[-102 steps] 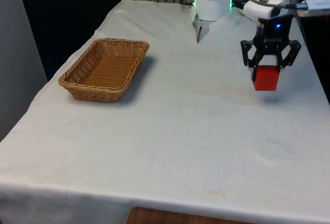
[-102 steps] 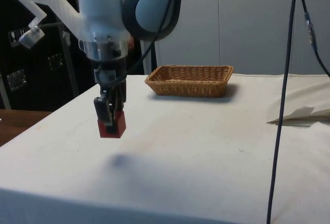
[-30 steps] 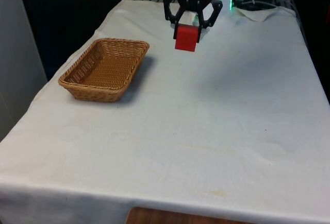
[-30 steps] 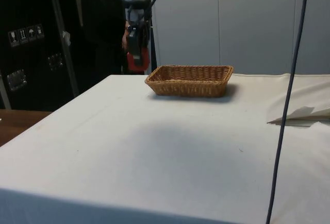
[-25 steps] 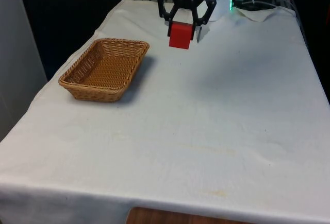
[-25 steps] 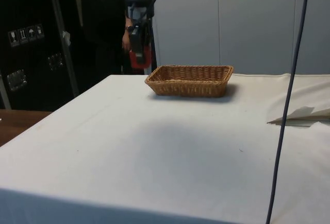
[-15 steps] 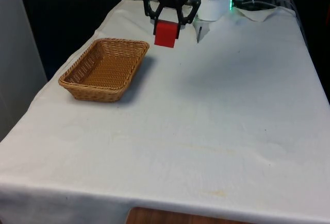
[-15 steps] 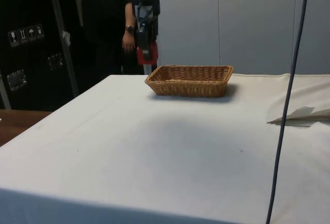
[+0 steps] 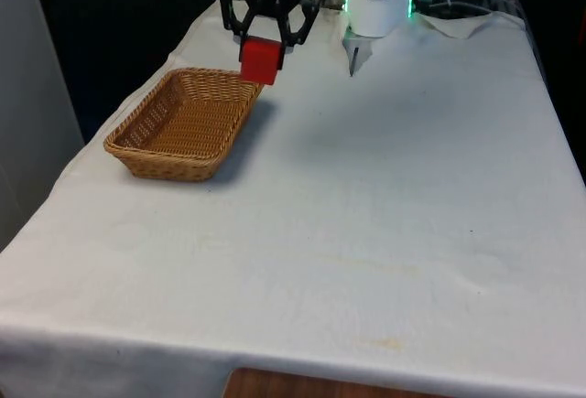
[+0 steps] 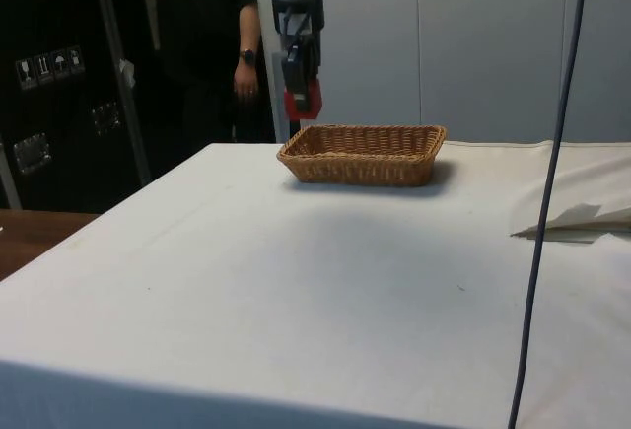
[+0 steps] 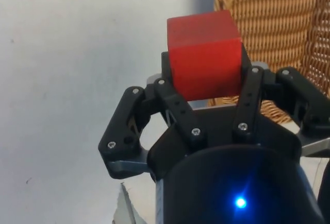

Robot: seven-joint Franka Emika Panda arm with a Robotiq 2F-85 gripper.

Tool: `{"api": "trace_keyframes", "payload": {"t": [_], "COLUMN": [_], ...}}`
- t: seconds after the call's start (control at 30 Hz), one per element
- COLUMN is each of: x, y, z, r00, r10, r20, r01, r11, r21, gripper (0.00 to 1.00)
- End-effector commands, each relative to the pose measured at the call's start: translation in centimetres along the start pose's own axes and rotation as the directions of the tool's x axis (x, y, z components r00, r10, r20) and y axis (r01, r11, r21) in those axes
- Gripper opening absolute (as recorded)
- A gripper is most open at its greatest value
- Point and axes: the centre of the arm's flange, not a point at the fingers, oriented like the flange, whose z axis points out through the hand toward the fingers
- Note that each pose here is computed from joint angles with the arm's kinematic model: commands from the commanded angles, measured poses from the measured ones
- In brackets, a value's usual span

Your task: Pick up the cube and place it into the basket.

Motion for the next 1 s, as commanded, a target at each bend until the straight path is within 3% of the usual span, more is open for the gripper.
{"api": "trace_keyframes", "payload": {"t": [0.0, 0.43, 0.97], "x": [-0.3, -1.7, -3.6], "y": [0.6, 4.1, 9.0], "z": [0.3, 2.6, 7.2], "r00": [1.0000, 0.9995, 0.9986], "r10": [-0.001, 0.015, 0.028], "r20": [-0.005, 0.028, 0.045], "r01": [0.001, -0.015, -0.027], "r11": [1.0000, 0.9997, 0.9995], "r21": [0.003, -0.019, -0.014], "gripper": [0.01, 0.01, 0.01]}}
